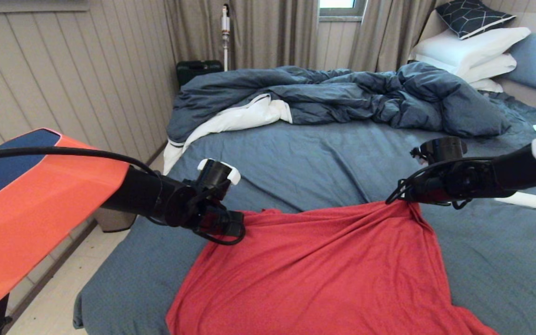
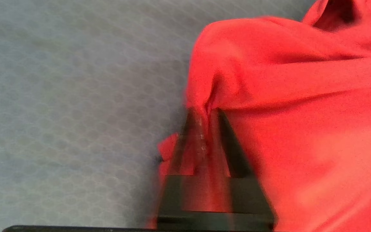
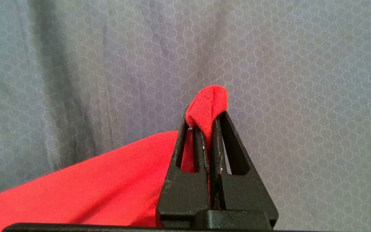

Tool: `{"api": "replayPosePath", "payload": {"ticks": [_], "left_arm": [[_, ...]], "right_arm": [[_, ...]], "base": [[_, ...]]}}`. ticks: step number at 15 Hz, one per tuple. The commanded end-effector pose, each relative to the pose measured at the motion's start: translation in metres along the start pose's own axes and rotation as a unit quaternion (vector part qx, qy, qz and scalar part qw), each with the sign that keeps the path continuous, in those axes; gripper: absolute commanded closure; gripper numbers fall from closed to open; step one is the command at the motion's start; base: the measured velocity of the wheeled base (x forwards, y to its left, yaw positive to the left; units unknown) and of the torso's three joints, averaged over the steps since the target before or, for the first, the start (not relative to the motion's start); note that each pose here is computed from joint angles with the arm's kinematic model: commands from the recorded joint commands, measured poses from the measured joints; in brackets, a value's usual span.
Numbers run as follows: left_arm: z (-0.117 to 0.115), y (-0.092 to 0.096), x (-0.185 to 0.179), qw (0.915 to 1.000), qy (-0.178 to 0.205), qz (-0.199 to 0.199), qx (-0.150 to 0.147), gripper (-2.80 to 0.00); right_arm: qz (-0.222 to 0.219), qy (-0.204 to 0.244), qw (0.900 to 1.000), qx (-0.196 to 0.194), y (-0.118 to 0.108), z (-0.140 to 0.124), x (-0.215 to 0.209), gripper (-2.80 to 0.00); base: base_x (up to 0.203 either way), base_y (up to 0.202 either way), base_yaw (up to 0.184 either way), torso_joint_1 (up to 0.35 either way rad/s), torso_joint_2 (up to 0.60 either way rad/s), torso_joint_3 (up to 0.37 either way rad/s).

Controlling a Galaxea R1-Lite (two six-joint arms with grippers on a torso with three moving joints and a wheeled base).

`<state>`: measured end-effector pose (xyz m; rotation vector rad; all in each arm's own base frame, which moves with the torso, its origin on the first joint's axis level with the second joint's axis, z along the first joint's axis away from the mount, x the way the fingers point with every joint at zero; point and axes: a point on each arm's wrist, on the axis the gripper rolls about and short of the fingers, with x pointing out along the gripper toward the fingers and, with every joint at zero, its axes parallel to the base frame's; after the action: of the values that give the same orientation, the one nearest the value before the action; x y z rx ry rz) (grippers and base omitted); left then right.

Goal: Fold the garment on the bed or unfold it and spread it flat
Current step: Unford the red T-shirt

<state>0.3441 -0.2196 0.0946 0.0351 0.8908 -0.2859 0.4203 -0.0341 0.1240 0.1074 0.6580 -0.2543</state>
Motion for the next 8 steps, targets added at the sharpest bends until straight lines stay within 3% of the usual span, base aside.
{"api": "replayPosePath", "payload": {"ticks": [1, 8], "left_arm": [[0.002, 0.001, -0.003, 0.9999, -0.008, 0.014, -0.002, 0.0], [0.025, 0.024, -0.032, 0.9963, -0.068, 0.037, -0.036, 0.0]], "right_arm": [[0.0, 0.001, 1.0, 0.0, 0.0, -0.001, -0.001, 0.0], [0.006, -0.021, 1.0, 0.001, 0.002, 0.001, -0.013, 0.0]], "base": [[0.0, 0.0, 0.0, 0.0, 0.0, 0.0], [0.0, 0.0, 0.0, 0.0, 0.0, 0.0]]}}
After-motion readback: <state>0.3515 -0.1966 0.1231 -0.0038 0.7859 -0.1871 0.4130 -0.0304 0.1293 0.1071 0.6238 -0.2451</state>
